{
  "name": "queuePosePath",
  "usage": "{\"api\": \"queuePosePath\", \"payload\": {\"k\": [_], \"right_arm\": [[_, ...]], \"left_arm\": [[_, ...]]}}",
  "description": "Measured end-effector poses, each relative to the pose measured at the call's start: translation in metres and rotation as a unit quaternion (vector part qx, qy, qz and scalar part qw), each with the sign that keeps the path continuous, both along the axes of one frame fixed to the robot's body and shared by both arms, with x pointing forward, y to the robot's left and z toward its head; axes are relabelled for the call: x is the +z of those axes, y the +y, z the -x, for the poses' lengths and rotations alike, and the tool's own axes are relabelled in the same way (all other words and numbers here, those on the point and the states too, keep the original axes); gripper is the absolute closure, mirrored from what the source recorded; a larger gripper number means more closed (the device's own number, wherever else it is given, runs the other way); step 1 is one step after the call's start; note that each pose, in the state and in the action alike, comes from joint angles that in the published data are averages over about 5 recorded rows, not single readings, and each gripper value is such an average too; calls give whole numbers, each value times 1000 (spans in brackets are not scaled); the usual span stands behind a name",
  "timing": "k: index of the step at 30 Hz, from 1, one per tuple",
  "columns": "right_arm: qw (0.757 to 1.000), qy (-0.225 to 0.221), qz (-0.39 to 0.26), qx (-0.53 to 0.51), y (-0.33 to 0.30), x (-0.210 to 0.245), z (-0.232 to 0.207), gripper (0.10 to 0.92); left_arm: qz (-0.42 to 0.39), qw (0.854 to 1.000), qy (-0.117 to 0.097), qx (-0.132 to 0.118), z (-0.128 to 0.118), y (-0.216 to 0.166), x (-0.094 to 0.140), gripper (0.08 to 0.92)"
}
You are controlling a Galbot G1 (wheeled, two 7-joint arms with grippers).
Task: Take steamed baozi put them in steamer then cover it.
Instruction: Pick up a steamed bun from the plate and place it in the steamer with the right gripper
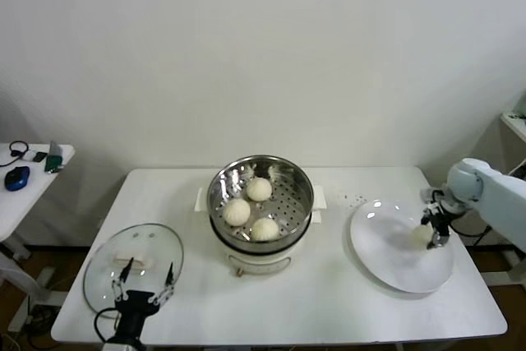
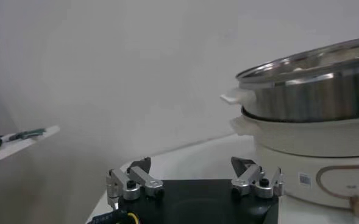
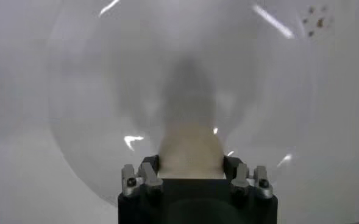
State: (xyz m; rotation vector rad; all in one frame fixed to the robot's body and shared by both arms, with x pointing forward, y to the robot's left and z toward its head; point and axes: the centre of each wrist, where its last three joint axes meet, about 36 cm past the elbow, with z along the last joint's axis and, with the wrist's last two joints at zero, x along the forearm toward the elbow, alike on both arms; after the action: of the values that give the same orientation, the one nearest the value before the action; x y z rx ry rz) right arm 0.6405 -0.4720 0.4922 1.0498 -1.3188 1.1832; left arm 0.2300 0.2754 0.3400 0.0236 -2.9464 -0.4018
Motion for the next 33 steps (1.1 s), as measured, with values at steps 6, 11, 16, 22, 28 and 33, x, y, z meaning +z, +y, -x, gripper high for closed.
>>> {"api": "queuePosePath", "payload": {"k": [6,11,16,22,28,33], "right_arm": [[999,-37,-35,-3,30,61,-33,345],[996,-64,-69,9,77,122,-60,342],[992,-75,-98,28,132,173,-76,343],[989,-68,-121,57,208,207,-82,339],[988,-45,-123,85,275,210,-79,335],[988,-30,-113,105,318,200,-73,335]], "left_arm": [[4,1000,0,-13,3,-6,4,177],[8,1000,-1,-21,6,-11,9,177],[10,1000,-5,-28,8,-14,16,177],[10,999,-5,-37,11,-18,22,177],[4,999,-1,-45,12,-18,25,177],[-2,999,4,-49,14,-14,25,177]]}}
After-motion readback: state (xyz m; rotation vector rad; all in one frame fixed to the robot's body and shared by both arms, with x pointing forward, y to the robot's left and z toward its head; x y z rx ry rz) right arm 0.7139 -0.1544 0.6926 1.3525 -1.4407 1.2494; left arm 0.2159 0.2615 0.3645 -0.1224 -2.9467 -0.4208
